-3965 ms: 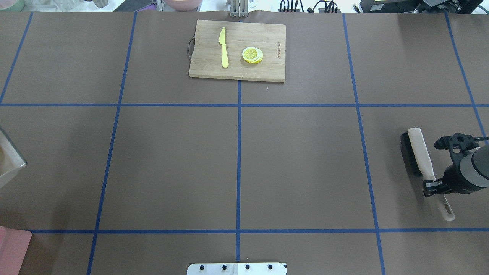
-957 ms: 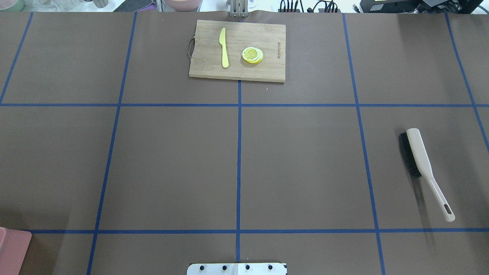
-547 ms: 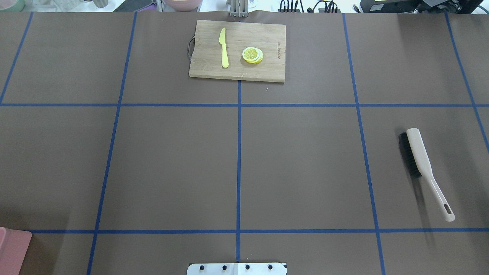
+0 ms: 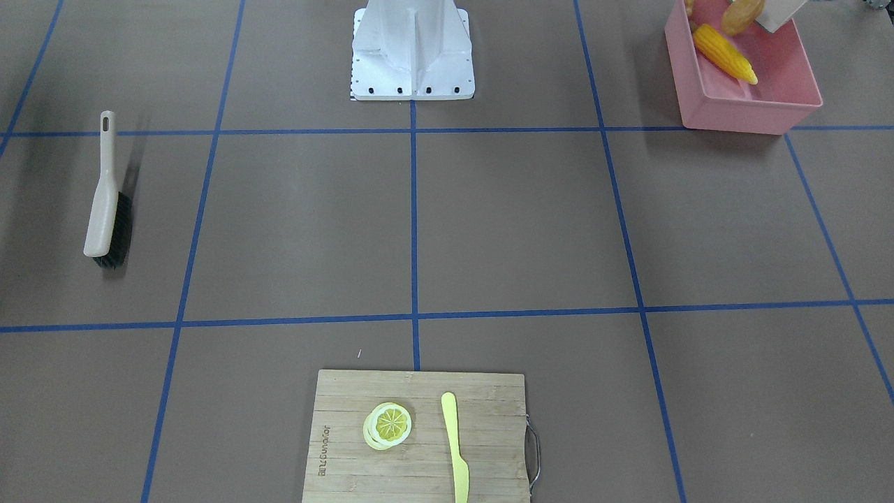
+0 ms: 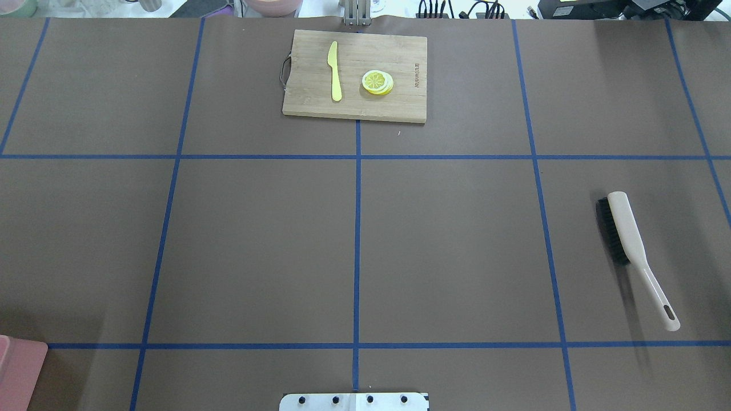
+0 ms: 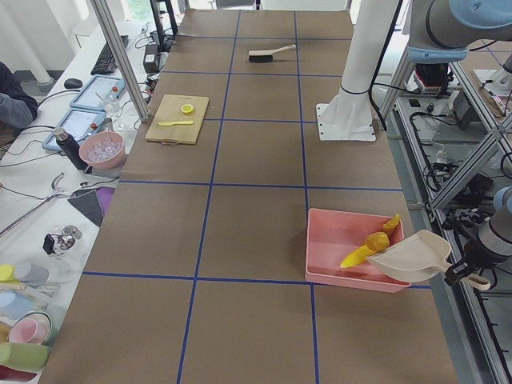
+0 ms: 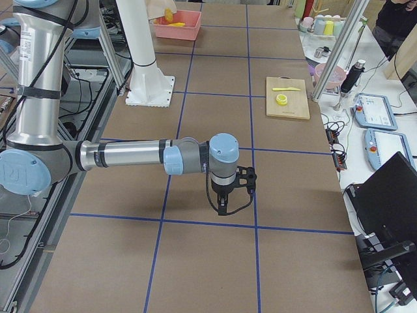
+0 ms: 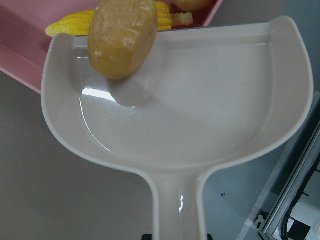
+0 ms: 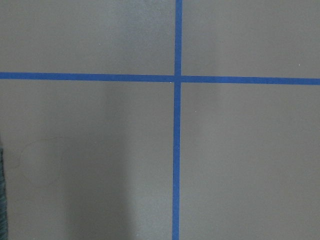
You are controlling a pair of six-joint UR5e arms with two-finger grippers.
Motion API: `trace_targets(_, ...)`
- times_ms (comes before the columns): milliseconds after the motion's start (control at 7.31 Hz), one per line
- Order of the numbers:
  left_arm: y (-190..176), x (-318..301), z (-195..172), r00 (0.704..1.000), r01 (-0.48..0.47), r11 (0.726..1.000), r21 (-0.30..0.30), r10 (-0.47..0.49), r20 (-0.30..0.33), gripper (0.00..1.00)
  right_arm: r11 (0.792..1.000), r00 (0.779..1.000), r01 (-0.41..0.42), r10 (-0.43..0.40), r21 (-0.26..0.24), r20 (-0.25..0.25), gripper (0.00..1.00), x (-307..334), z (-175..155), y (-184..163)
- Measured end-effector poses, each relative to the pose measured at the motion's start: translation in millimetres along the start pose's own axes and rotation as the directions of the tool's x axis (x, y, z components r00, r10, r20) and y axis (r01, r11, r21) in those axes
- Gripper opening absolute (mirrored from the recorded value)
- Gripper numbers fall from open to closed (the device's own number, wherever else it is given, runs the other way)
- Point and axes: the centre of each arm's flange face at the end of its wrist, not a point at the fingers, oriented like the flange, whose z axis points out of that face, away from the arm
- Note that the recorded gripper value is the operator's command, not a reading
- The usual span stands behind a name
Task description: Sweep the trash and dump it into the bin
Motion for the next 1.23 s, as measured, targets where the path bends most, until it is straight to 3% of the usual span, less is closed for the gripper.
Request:
trace_targets(273,-4.6,-8.2,-4.4,0.999,0.016,0.999,-0.03,-0.014,0.048,0.0,1.0,1.0,0.0,0.0,0.002,0.002,1.0,-0.5,-1.0,-0.7)
trace_targets(547,-8.1,-9.3,-5.4,0.997,0.04,0.999,-0.023,-0.038,0.069,0.0,1.0,1.0,-0.003,0.003,-0.003,0.001,1.0,1.6,1.2,0.7)
trace_targets(820,-23.6,-4.5,-8.6,0.99,0.114,0.989,0.092,-0.121,0.076,0.0,1.0,1.0,-0.002,0.002,-0.007,0.001,1.0,3.4,2.9,2.5)
trace_targets(1230,-43.9,2.1,-9.5,0.985,0.161,0.954,0.254,-0.171,0.014,0.0,1.0,1.0,-0.001,0.001,-0.008,0.001,1.0,3.7,3.0,4.3)
